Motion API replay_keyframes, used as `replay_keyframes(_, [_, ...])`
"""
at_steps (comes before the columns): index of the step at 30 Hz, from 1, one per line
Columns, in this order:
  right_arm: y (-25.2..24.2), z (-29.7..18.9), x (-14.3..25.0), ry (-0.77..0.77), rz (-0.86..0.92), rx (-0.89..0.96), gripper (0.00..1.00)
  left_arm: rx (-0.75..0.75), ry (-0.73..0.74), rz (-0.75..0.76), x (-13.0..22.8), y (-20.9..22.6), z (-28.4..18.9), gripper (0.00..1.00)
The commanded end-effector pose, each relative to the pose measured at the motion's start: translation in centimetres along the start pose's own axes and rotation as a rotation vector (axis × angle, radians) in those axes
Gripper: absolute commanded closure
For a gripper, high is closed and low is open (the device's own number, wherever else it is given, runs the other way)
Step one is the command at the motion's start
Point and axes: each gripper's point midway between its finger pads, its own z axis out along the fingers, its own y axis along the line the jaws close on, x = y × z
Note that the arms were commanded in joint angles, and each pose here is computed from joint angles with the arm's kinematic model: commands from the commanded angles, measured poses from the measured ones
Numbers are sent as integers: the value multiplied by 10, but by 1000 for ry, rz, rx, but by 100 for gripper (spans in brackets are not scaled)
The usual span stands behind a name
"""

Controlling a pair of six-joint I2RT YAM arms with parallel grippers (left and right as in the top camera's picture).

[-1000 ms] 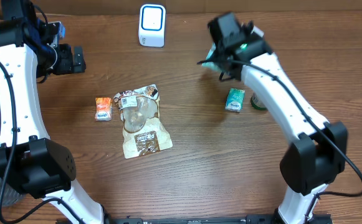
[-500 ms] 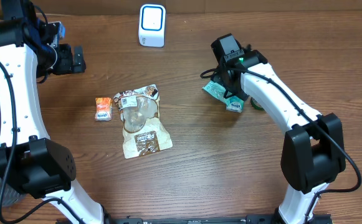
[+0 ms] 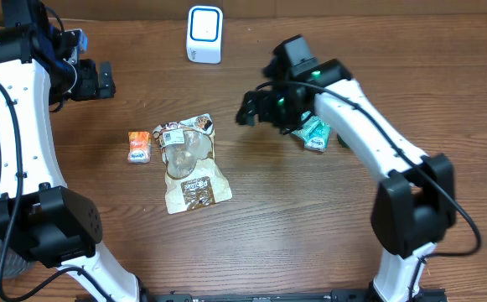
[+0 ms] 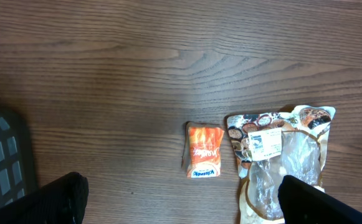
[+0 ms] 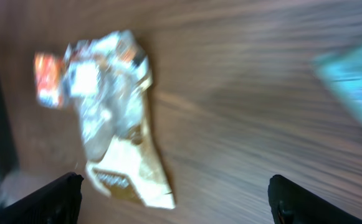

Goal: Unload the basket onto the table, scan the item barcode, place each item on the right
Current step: 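Swing the right gripper left and grasp the bread bag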

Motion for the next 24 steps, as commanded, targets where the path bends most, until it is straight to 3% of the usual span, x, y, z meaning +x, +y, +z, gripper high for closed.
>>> replay_keyframes(1, [29, 45, 28, 161, -108, -145, 9, 8, -11, 30, 0, -5, -5, 0])
replay_keyframes(11, [45, 116, 64, 288, -153, -171, 11, 8, -11, 30, 0, -5, -5, 1])
replay_keyframes(16, [42, 141, 65, 297, -89, -169, 15, 8, -11, 30, 0, -5, -5, 0])
replay_keyframes(24, [36, 178, 60, 286, 60, -162, 44, 8, -11, 30, 0, -5, -5, 0])
